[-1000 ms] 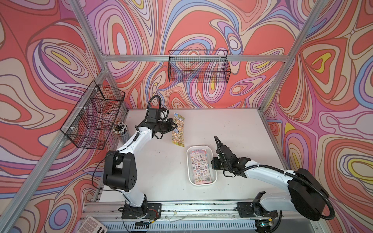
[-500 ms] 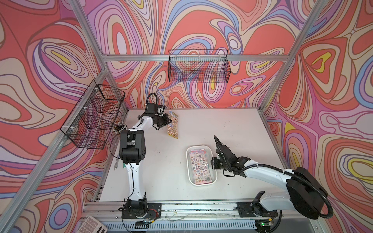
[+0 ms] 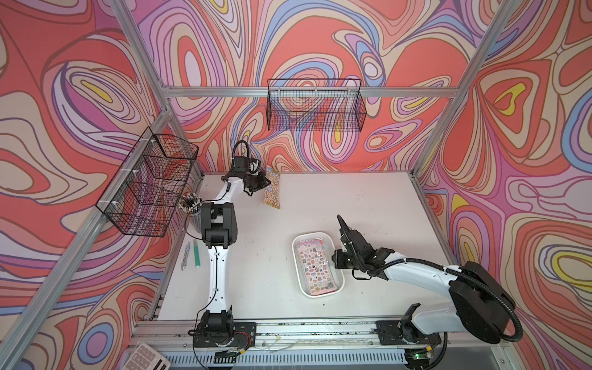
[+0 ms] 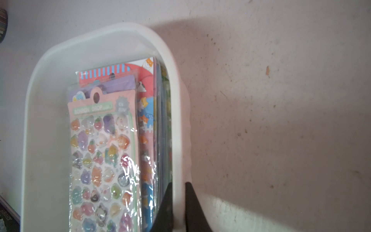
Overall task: Take the stickers out of the storage box
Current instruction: Place the sticker at the center of the board.
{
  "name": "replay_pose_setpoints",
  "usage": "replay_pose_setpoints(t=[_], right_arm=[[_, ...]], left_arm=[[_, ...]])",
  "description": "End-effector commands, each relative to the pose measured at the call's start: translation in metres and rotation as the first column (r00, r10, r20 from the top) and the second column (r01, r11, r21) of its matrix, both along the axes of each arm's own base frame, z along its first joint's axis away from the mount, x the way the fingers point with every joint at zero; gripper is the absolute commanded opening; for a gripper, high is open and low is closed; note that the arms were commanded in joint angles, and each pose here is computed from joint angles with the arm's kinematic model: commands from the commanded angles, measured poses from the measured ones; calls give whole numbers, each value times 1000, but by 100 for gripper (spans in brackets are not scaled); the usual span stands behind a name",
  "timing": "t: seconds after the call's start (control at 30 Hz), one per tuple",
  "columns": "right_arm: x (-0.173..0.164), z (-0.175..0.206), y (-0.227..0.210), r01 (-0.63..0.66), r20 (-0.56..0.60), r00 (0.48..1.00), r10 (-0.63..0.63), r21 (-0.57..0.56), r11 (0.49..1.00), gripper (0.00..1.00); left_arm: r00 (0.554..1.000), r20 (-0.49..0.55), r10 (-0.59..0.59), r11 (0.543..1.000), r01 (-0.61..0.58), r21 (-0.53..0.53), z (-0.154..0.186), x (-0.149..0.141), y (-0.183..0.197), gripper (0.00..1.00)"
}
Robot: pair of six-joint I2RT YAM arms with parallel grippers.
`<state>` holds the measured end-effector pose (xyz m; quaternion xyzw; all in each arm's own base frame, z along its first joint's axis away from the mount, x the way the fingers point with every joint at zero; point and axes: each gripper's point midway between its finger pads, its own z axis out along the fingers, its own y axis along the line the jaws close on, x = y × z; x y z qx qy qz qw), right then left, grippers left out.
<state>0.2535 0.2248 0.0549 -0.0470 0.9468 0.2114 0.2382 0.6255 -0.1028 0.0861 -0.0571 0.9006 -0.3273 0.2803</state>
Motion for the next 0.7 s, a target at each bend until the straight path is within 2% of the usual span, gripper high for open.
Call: replay_pose_setpoints(t=[0.0,0.2,0.33,0.47,0.67], right_arm=[[-8,-6,-1,-12,-45,999,12,-15,1000,11],[-7,-5,-2,13,-43,999,-14,-12,1000,11],[-5,-2,-4,26,-32,999,-26,-14,1000,11],[-5,1,-5,31,-25,999,-31,-8,999,11],[-6,4,-6,35,-20,999,-35,-2,999,11]], left_arm=[[999,-32,-13,999,14,31,-9,-2,4,3],[999,-50,14,1000,-12,29,-21,2,8,5],[997,-63,33,999,-31,28,-25,4,10,15],[994,-90,55,998,-51,42,-31,5,13,34],[989,-112,92,994,-84,74,-36,3,20,51]])
